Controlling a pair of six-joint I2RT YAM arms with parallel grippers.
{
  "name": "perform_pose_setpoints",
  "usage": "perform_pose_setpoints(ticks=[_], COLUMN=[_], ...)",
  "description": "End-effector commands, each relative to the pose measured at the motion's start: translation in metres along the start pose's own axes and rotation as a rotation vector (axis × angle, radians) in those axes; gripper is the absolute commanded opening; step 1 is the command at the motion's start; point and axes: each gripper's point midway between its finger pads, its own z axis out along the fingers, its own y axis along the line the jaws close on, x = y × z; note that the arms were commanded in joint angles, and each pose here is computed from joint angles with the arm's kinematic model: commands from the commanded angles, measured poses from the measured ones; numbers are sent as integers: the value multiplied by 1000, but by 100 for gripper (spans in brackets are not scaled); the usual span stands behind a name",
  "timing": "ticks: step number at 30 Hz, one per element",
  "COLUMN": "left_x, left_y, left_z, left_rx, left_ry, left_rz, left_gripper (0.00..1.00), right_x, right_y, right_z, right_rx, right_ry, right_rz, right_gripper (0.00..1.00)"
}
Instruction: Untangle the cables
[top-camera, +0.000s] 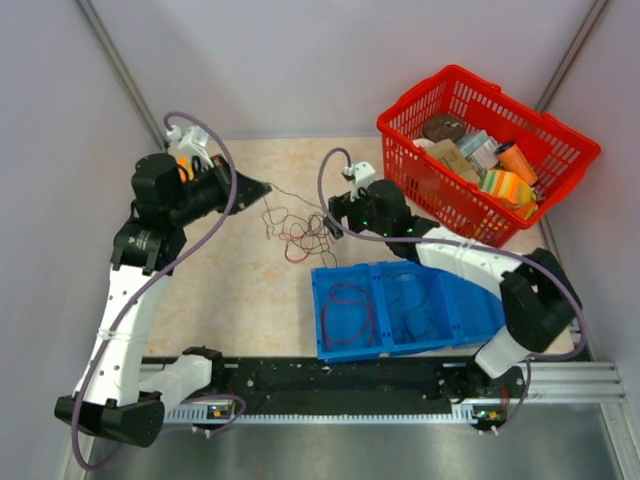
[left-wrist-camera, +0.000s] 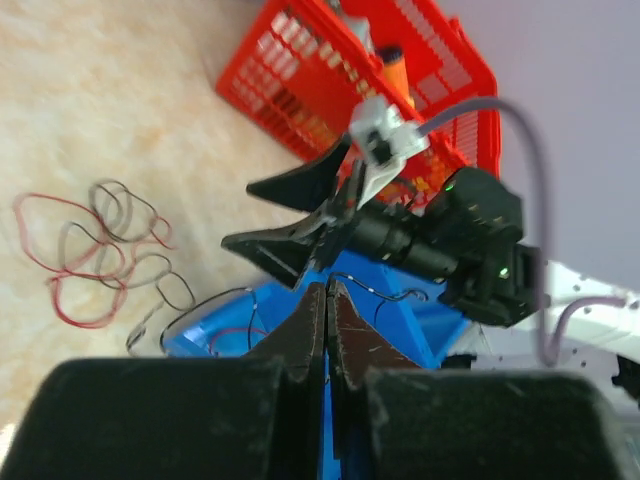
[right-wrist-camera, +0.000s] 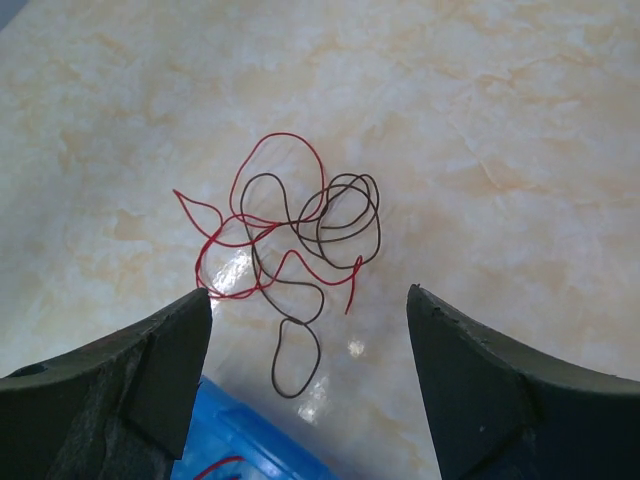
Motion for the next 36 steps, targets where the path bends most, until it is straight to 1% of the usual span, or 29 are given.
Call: perform_pose_setpoints(ticks=[1,3,9,14,19,23,26,29,31,33,36], left_x=[27,46,87,106,126,141,158,182,206,228,254], left_y=[-40,-45,-81,-124,-165,-182,-178,-160,-151,-147,-142], left_z=[-1,7,21,27,41,60,79,100,114,126,139], left_rx=[210,210,357,450,525,541,511,444,423,416,396], left_ry=[45,76,142,178,236,280,321,380,442,504,563], left_rz=[92,119,99,108,118,106,91,60,35,11,11], left_gripper=[0,0,0,0,0,0,0,0,0,0,0], right_x=[-60,-68,-83,-84,-75,-72,-73,-70,-70,-69,-67], right_y=[5,-7,-53,-90,-128,-138,-141,-143,-143,-144,-147], right_z=[-48,-71,-140,-199,-236,-256,-271,-281,-285,-287,-284], right_rx=[-17,48,274,420,553,622,657,674,680,687,695], right_ry=[-258,-325,-517,-658,-698,-733,-772,-803,-822,-829,-815], right_rz=[-44,-24,64,92,166,165,175,179,180,182,179], right_gripper=[78,79,80,84,85,85,85,85,86,86,86])
